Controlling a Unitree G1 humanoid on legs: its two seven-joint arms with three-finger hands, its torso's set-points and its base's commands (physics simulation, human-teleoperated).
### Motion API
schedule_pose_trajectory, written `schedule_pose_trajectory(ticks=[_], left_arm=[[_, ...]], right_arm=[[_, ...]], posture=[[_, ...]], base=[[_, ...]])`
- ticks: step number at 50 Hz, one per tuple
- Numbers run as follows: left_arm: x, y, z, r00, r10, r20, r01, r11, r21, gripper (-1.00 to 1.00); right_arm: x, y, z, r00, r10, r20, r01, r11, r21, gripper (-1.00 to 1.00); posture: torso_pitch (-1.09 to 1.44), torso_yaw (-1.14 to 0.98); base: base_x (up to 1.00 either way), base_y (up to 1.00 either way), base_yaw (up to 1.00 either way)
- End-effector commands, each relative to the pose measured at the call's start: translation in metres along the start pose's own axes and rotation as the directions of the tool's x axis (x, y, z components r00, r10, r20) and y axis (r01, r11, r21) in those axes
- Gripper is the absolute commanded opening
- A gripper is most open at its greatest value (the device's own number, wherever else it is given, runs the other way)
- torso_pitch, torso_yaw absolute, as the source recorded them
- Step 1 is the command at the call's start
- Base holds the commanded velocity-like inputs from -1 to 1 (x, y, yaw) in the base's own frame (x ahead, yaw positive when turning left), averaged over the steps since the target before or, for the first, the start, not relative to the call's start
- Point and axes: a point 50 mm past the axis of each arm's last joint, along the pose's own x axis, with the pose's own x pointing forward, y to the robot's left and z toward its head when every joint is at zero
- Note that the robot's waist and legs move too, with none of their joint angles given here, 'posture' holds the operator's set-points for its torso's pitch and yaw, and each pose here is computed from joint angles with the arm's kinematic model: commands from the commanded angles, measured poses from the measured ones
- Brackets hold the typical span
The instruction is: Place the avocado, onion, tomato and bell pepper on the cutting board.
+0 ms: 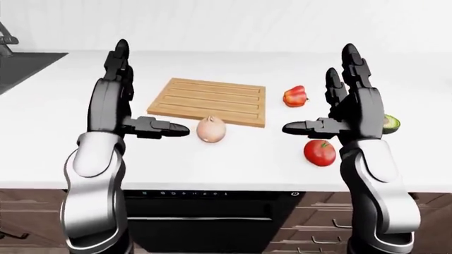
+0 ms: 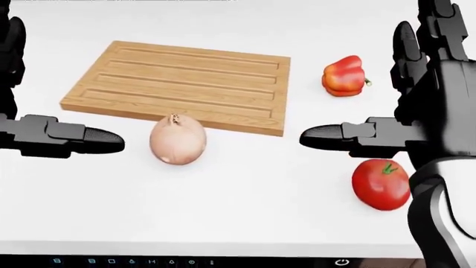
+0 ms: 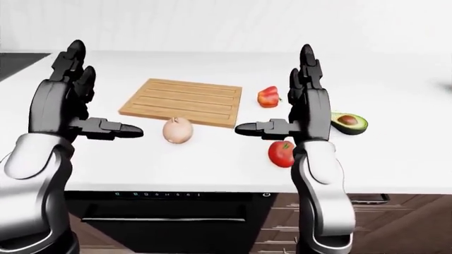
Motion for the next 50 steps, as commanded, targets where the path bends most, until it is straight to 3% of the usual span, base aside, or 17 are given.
schedule_pose_trajectory(ticks=[1, 38, 44, 50], left_arm=[[-0.0021, 0.0014, 0.0162, 0.995, 0.007, 0.098, -0.008, 1.000, 0.013, 1.00], [-0.0010, 0.0000, 0.0151, 0.995, 0.000, 0.098, -0.004, 0.999, 0.042, 1.00], [0.0001, -0.0022, 0.0156, 0.995, 0.000, 0.103, 0.002, 1.000, -0.017, 1.00], [-0.0006, -0.0061, 0.0168, 0.993, -0.016, 0.119, 0.020, 0.999, -0.033, 1.00]], right_arm=[[0.0000, 0.0006, 0.0165, 0.996, 0.001, 0.094, -0.001, 1.000, 0.001, 1.00], [-0.0028, -0.0026, 0.0153, 0.996, -0.006, 0.092, 0.006, 1.000, 0.000, 1.00], [-0.0055, -0.0039, 0.0186, 0.995, -0.007, 0.104, 0.007, 1.000, 0.005, 1.00], [-0.0038, -0.0024, 0.0192, 0.994, -0.003, 0.108, 0.003, 1.000, 0.002, 1.00]], posture=[[0.00, 0.00], [0.00, 0.00], [0.00, 0.00], [0.00, 0.00]], base=[[0.00, 0.00, 0.00], [0.09, 0.00, 0.00], [0.00, 0.00, 0.00], [0.00, 0.00, 0.00]])
